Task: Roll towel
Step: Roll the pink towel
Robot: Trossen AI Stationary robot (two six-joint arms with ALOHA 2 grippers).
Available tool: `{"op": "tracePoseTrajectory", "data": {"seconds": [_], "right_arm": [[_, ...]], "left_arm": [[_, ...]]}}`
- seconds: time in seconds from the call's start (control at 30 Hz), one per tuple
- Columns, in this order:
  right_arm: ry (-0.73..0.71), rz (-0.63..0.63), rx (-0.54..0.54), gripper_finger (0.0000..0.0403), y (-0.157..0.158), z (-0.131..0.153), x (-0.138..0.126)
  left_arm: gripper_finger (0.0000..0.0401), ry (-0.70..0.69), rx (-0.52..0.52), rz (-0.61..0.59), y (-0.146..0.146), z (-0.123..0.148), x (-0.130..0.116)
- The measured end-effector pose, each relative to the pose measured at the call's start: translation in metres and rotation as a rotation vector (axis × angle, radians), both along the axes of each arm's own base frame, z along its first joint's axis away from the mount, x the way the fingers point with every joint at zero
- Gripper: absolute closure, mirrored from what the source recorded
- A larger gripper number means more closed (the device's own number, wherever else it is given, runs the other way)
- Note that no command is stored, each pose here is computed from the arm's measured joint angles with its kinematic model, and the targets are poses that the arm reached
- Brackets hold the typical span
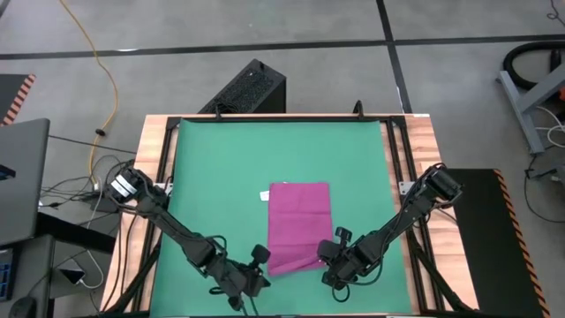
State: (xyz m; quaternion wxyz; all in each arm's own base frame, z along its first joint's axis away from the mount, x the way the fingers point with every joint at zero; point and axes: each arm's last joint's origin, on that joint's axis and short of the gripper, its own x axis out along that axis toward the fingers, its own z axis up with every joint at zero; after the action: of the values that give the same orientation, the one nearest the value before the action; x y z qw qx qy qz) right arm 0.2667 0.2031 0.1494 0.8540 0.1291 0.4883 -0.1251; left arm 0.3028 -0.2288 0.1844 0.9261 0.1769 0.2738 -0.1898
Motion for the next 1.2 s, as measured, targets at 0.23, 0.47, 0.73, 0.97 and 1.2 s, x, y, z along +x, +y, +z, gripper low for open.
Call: {"op": "tracePoseTrajectory", "data": {"seconds": [0.23, 0.47, 0.73, 0.97, 1.2], "right_arm": [[0.000, 0.000, 0.000, 0.0388, 0.000, 0.000, 0.000], [0.001, 0.000, -0.001, 0.0387, 0.000, 0.000, 0.000], [-0.002, 0.000, -0.002, 0.0387, 0.000, 0.000, 0.000], [0.000, 0.004, -0.004, 0.0386, 0.001, 0.000, -0.001], [-0.001, 0.003, -0.003, 0.0386, 0.001, 0.000, -0.001]], "left_arm": [[0.0401, 0.053, -0.039, -0.029, 0.009, -0.008, 0.009], [0.0401, 0.128, -0.042, -0.060, 0.014, -0.025, 0.023], [0.0401, 0.110, 0.099, 0.089, 0.025, -0.022, 0.026], [0.0401, 0.140, 0.094, 0.130, 0.029, -0.026, 0.026], [0.0401, 0.155, 0.105, 0.166, 0.034, -0.032, 0.027]]}}
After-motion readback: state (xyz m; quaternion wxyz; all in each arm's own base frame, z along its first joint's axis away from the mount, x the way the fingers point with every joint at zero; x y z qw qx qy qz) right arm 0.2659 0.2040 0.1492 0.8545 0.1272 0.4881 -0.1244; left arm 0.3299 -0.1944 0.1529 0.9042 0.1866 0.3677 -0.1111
